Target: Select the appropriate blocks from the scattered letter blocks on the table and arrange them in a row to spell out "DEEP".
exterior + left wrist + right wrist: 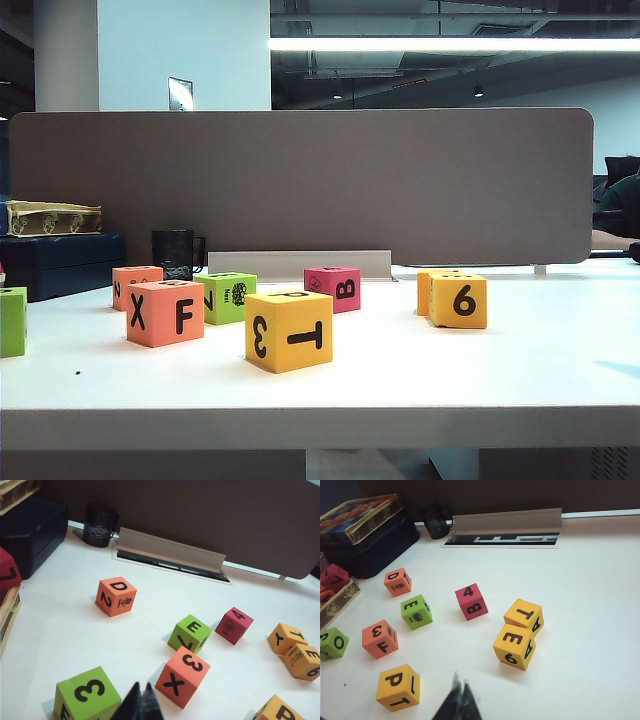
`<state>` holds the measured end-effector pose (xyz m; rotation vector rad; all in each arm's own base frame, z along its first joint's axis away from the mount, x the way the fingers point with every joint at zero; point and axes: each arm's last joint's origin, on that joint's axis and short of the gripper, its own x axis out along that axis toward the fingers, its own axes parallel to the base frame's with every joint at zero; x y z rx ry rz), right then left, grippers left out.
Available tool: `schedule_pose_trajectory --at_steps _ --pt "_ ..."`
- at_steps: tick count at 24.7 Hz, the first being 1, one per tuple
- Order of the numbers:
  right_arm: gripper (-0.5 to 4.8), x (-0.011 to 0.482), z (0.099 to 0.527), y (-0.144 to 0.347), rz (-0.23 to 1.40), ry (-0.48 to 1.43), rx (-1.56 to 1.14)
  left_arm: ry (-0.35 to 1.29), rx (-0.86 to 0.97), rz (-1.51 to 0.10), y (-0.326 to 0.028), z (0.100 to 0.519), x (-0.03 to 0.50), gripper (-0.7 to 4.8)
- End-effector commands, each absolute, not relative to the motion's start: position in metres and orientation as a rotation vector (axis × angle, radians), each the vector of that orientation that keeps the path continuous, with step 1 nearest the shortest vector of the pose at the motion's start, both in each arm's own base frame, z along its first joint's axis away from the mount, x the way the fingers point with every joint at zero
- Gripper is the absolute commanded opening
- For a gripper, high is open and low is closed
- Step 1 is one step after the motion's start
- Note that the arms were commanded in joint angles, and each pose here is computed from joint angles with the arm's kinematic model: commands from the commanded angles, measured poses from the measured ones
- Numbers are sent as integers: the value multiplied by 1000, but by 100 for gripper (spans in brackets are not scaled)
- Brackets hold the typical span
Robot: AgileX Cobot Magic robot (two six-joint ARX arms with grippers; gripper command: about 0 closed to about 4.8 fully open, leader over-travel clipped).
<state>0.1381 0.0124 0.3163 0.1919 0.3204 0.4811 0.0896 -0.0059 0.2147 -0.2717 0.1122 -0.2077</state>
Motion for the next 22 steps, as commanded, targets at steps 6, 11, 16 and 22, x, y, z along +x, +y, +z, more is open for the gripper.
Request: schedule_pose_trajectory --at_steps 6,11,16,22 --pt "-2 138 319 13 505 300 171 202 -202 -262 -8 238 109 -6" --pt "-2 138 319 13 514 300 171 293 -206 -294 -8 263 139 -6" --pt "-2 137 319 19 549 305 165 363 -235 -412 -12 283 171 -6" --pt "-2 137 319 25 568 308 154 445 -229 -500 -27 293 198 -6"
